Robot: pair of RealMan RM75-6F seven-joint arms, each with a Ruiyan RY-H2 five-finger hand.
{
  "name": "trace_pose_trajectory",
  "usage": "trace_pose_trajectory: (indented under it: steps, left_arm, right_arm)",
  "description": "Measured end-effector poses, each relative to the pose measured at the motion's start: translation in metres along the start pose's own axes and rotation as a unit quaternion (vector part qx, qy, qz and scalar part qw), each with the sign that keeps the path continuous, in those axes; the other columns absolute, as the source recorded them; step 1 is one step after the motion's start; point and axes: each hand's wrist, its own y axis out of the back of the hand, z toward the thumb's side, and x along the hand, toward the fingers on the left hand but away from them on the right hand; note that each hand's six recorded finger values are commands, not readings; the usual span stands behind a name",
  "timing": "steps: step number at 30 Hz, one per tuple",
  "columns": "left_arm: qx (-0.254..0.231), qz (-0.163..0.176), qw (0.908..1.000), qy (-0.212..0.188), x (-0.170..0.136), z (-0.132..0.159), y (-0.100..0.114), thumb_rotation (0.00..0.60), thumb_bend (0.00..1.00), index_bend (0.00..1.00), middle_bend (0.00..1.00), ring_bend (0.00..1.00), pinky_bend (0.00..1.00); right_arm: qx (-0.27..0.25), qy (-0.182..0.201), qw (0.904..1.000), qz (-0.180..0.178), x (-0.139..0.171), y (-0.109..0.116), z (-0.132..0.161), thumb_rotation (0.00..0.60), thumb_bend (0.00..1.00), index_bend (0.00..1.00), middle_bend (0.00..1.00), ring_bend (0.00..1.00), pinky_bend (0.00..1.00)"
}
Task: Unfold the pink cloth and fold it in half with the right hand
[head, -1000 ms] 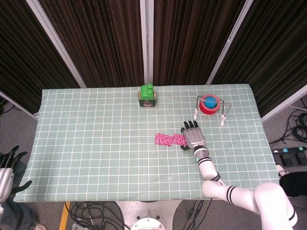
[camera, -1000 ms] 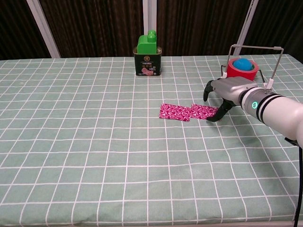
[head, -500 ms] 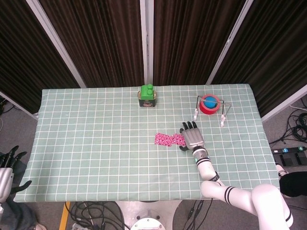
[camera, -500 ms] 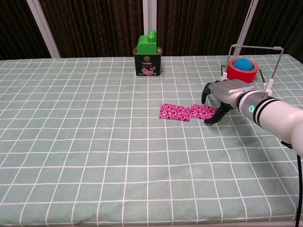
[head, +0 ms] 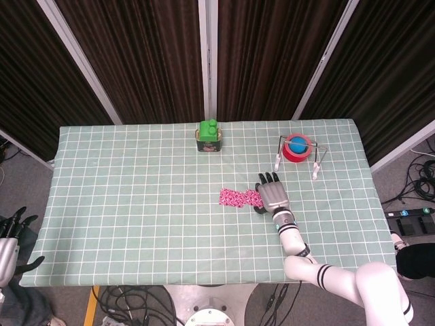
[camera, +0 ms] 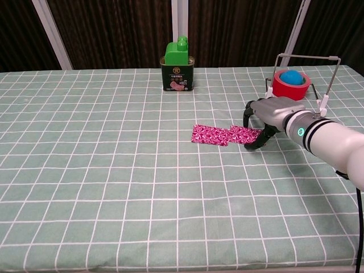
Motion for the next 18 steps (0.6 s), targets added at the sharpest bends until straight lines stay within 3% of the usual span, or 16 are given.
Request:
trace_pose_trajectory:
  steps: [8,18]
  left_arm:
    - [0.000,0.001,1.0000,0.000,0.000,0.000,0.000,0.600,0.12,0.22,0.14,0.15,0.15]
    - [-0.002,0.002,1.0000,-0.006,0.003,0.003,0.000,0.600,0.12,0.22,0.14,0.15,0.15]
  right_arm:
    - [0.004,0.003,0.9999,-0.010,0.002,0.009,-0.003,0.456,0.14,0.39,0.06,0.00,0.00]
    - [0.005,0.015,0.9995,-0.029,0.009,0.037,-0.004,0.455,0.15,0.38,0.06,0.00,0.00]
